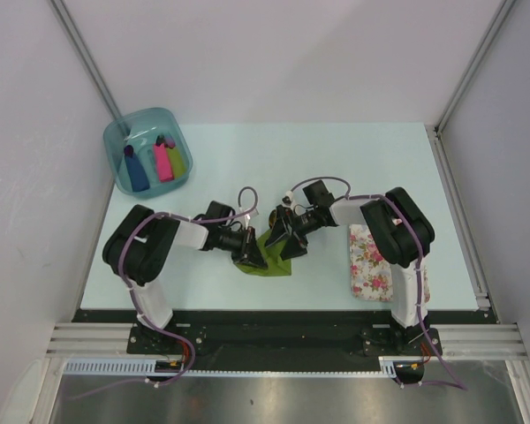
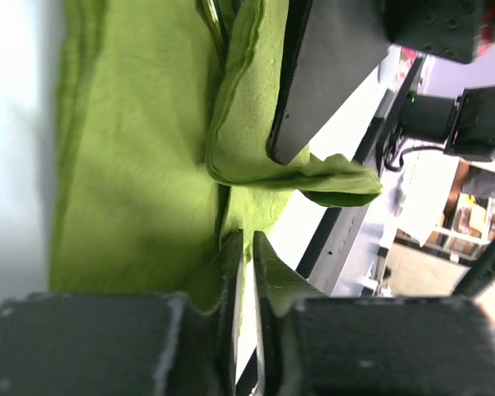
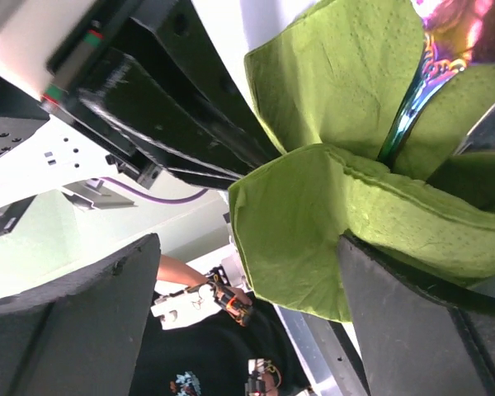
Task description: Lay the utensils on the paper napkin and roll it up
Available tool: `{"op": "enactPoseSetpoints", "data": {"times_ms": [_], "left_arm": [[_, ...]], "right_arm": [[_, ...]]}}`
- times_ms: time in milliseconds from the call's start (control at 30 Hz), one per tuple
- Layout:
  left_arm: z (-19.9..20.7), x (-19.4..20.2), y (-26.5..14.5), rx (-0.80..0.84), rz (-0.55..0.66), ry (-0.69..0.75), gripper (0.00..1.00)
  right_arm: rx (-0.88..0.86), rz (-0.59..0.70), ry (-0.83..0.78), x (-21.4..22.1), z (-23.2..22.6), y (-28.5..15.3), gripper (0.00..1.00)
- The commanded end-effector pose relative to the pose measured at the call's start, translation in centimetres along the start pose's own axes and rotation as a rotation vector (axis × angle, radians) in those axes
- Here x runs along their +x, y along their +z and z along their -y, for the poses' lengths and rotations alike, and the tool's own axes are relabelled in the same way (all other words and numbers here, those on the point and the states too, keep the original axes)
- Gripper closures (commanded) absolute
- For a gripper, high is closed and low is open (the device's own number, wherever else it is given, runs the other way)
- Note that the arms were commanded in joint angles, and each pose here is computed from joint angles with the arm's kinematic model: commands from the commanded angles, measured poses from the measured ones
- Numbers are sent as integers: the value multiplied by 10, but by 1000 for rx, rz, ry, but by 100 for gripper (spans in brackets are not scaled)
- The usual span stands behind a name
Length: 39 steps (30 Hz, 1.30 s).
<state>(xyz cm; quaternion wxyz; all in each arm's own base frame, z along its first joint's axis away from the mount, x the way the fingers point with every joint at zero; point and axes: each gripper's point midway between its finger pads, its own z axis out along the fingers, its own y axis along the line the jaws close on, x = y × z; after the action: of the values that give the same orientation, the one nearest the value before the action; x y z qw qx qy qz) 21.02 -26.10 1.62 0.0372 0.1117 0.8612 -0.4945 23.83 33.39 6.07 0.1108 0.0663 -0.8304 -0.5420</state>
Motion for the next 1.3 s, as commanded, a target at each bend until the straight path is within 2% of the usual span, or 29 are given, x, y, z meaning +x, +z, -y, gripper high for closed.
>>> {"op": "enactPoseSetpoints", "data": {"times_ms": [0, 67, 300, 533, 867, 967, 1167, 1267], "left_arm": [[11, -16, -17, 16, 86, 42, 84], [15, -20, -26, 24, 105, 34, 80], [26, -49, -50, 42, 197, 17, 68], [28, -81, -43, 66, 240, -36, 59], [48, -86, -14, 120, 192, 9, 60], [53, -75, -5, 127, 139, 23, 60], [46, -49, -1, 116, 67, 6, 66], [44, -37, -2, 121, 34, 5, 73]], "right_arm": [[-3, 12, -11, -3, 3, 3, 4], [-4, 15, -17, -3, 2, 3, 0], [-1, 18, -28, -3, 1, 4, 0], [2, 20, -45, -3, 0, 3, 0], [8, 28, -56, -6, 0, 4, 0], [8, 31, -58, -7, 0, 4, 0], [9, 31, -66, -7, -2, 4, 0], [11, 30, -64, -7, -3, 3, 0]]}}
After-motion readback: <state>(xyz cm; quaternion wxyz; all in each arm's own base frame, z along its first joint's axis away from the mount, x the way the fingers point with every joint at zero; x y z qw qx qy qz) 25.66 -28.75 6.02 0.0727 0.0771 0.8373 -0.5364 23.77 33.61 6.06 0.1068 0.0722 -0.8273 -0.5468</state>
